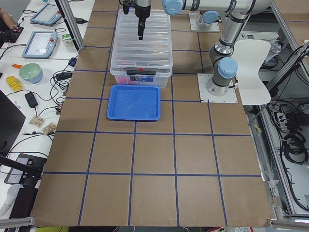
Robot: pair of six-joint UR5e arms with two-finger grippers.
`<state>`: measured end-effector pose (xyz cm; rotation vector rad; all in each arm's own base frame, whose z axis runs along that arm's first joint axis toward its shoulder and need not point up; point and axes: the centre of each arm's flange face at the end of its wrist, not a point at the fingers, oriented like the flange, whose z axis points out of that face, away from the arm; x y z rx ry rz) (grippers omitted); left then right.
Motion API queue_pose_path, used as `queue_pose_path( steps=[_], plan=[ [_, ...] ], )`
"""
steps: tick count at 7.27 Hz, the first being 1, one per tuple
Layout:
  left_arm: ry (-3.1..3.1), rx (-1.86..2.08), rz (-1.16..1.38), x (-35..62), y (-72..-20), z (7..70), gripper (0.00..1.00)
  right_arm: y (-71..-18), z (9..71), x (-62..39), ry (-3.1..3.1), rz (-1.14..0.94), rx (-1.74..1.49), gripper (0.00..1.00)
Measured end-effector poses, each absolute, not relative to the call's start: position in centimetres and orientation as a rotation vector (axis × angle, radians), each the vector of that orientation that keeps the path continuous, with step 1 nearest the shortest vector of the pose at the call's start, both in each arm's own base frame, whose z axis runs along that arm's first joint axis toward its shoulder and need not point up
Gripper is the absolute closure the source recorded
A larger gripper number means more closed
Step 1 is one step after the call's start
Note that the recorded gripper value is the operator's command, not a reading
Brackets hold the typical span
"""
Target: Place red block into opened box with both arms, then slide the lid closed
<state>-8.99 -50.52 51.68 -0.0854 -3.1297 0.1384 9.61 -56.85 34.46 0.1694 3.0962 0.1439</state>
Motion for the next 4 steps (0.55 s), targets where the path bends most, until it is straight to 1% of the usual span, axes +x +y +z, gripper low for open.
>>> queue_pose_path(
  steps=[2, 4],
  plan=[
    [-3.131, -0.087, 0.142, -9.0, -50.2, 51.8, 0.0, -57.6, 37.9, 9.4, 3.111, 0.07, 0.163, 0.0],
    [-3.142, -0.084, 0.144, -8.9, -50.2, 51.9, 0.0, -55.9, 43.8, 9.6, 3.115, 0.044, 0.182, 0.0]
  ],
)
